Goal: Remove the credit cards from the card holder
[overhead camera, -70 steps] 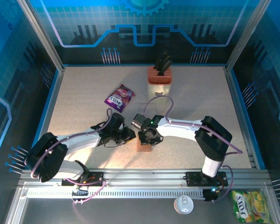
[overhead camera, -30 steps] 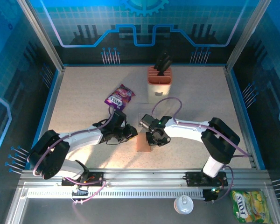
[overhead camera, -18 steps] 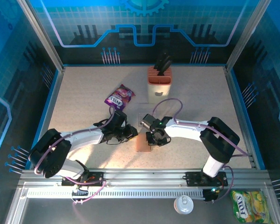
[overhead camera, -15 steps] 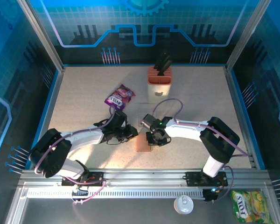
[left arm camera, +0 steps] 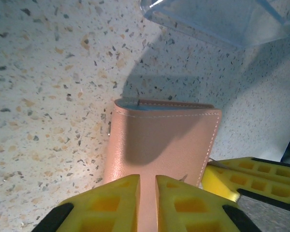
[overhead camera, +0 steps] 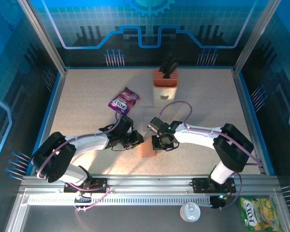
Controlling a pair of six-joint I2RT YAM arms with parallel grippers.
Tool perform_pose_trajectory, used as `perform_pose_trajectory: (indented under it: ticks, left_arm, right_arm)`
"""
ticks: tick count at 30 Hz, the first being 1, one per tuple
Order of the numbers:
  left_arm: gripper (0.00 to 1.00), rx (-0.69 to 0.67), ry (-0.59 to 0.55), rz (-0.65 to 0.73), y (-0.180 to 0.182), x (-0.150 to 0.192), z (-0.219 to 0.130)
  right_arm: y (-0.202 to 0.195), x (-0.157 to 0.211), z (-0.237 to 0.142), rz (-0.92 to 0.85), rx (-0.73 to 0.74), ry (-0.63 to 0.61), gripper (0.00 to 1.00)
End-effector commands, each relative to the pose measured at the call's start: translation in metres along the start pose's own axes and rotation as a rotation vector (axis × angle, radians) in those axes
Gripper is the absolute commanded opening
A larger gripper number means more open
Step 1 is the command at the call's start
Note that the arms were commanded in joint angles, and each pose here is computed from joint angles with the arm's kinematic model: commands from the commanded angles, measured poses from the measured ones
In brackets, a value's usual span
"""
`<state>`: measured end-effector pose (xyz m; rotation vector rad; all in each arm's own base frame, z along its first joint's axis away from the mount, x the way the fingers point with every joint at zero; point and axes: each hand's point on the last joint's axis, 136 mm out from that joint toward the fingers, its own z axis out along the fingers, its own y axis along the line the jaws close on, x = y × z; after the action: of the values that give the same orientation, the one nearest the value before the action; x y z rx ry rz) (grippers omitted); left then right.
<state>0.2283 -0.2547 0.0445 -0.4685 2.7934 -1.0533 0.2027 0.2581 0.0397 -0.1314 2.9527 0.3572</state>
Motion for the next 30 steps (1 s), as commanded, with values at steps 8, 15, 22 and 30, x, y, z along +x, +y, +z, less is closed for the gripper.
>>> perform_pose_trajectory:
  ticks: [8,15,22,30]
  left_arm:
    - [0.16,0.005,0.004,0.005,-0.005,0.005,0.002]
    - [0.16,0.002,0.003,-0.001,-0.003,0.007,0.002]
    - [0.16,-0.007,0.004,-0.010,0.002,0.008,0.002]
    - [0.16,-0.014,-0.017,-0.011,0.003,0.008,-0.006]
  right_arm:
    - [0.006,-0.009,-0.031,-0.035,-0.029,-0.045,0.09]
    - [0.018,-0.012,-0.045,-0.072,-0.060,-0.063,0.09]
    - [0.032,-0.011,-0.052,-0.108,-0.086,-0.072,0.09]
    - [0.041,-0.012,-0.062,-0.132,-0.082,-0.095,0.09]
